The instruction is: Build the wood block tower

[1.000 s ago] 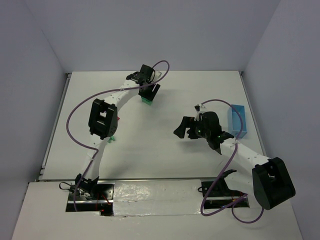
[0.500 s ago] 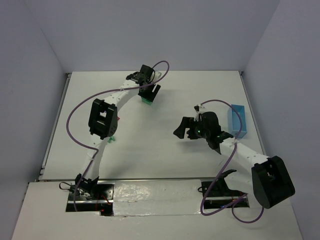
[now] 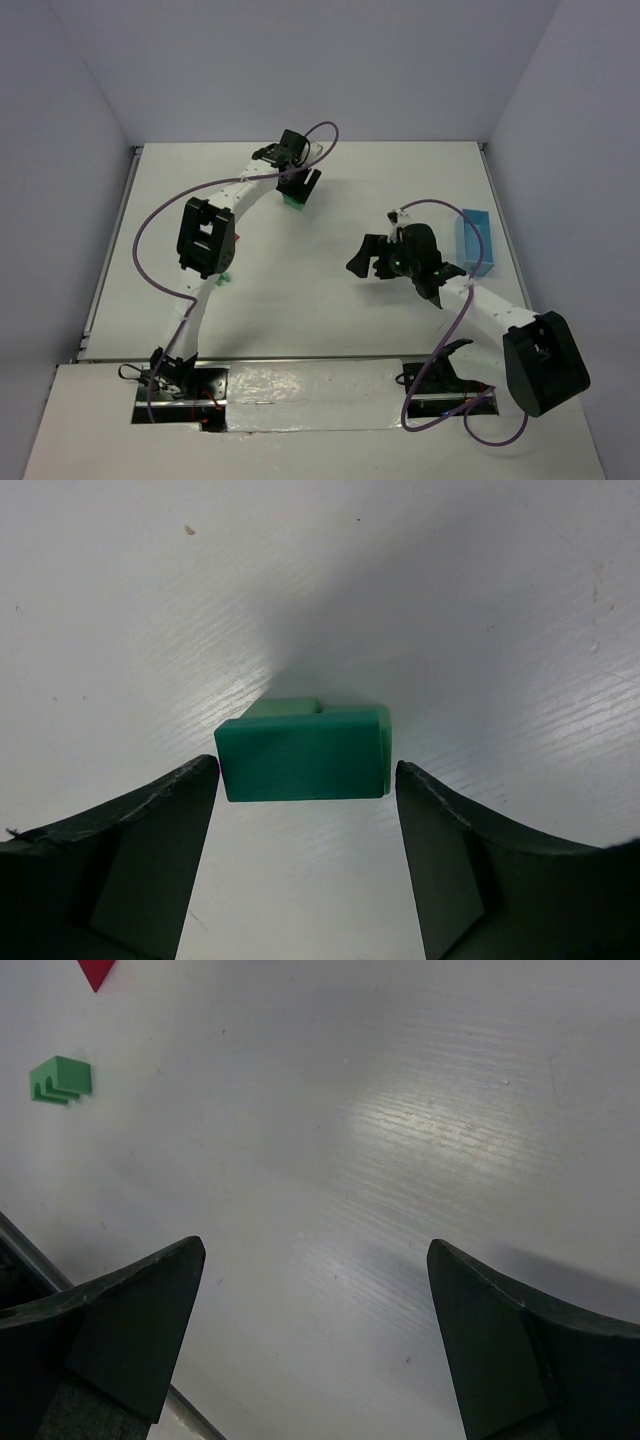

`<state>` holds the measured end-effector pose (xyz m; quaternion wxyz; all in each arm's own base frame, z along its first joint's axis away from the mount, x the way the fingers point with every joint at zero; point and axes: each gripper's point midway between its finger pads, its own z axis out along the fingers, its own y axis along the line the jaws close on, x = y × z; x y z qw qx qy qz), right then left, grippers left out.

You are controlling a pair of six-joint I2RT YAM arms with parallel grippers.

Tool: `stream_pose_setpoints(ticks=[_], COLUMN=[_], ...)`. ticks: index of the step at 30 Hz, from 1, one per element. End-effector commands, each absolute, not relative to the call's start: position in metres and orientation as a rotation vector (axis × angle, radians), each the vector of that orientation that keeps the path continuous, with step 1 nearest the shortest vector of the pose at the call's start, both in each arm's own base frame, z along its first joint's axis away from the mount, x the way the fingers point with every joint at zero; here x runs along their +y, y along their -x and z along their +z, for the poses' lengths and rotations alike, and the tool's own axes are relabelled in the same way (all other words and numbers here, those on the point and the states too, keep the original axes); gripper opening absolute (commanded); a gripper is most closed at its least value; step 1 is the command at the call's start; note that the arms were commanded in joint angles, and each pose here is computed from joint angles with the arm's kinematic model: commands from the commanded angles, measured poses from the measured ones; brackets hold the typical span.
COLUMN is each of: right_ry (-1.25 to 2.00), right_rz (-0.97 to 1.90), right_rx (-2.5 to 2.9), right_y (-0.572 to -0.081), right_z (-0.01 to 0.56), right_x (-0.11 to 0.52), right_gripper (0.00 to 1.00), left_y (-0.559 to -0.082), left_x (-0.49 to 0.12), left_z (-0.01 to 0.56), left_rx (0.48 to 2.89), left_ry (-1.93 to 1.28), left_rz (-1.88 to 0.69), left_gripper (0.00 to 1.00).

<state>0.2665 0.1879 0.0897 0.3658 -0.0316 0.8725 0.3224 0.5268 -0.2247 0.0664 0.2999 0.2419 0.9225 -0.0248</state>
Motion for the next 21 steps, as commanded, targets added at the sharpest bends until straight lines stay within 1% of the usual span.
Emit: stream_pose_setpoints(ticks=[1,21], right_ry=[0.125,0.135], right_rz=[0.839,0.836], right_rx=[2.189,2.196], right_y=[-0.2753,-0.2742], right_z=[0.1047,0.1038], right_x=[0.1957,0.1976], right_gripper=[1.0,1.0], left_y=[-0.5363,-0.5307], left_x=[-0.2248,-0.2265], left_z=[0.0846,0.0843], left_rx=[2.394,2.395], left_ry=[-0.656,-0.691], left_rz=[-0.065,-0.088], left_gripper=[0.83,0.83])
